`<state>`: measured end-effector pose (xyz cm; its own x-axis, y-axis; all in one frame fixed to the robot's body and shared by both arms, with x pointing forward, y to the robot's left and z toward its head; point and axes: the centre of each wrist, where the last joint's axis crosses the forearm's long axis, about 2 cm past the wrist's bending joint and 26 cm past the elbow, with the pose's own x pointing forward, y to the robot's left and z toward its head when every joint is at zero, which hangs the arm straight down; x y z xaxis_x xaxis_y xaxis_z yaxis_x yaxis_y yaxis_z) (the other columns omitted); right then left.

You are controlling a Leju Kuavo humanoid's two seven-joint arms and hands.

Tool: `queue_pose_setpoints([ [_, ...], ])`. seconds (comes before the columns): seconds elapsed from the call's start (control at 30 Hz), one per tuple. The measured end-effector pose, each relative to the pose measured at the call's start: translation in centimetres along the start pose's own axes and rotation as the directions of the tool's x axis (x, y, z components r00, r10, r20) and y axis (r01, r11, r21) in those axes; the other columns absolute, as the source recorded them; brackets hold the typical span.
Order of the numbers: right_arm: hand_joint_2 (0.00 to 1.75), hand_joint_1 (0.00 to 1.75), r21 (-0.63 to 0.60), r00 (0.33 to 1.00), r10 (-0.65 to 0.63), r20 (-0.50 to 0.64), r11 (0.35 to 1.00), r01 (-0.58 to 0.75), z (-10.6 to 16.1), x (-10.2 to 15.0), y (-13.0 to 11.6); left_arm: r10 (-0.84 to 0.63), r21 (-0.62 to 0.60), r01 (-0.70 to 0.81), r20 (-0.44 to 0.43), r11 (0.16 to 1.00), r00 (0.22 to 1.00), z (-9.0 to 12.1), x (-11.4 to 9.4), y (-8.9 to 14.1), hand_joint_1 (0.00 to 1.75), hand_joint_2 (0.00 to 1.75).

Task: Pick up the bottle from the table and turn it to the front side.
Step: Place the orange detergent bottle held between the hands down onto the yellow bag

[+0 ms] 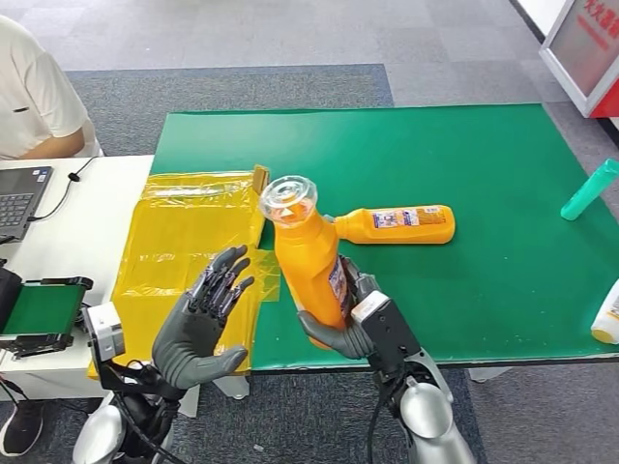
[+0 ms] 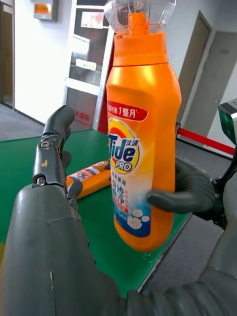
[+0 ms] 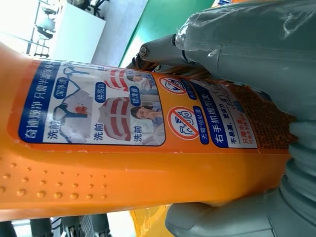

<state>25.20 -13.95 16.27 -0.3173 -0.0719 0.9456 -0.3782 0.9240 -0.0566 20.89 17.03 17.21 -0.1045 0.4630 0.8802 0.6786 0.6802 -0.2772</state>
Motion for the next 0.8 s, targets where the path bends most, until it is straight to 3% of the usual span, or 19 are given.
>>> queue_pose_setpoints([
  [0.8,1.75,1.75,0.064,0.987,0.094,0.127,0.993,-0.103,1.8,1.4,2.4,0.060,0.022,-0.060,0.024,0.998,0.998,-0.5,-0.3,-0.8,0.00,1.75],
])
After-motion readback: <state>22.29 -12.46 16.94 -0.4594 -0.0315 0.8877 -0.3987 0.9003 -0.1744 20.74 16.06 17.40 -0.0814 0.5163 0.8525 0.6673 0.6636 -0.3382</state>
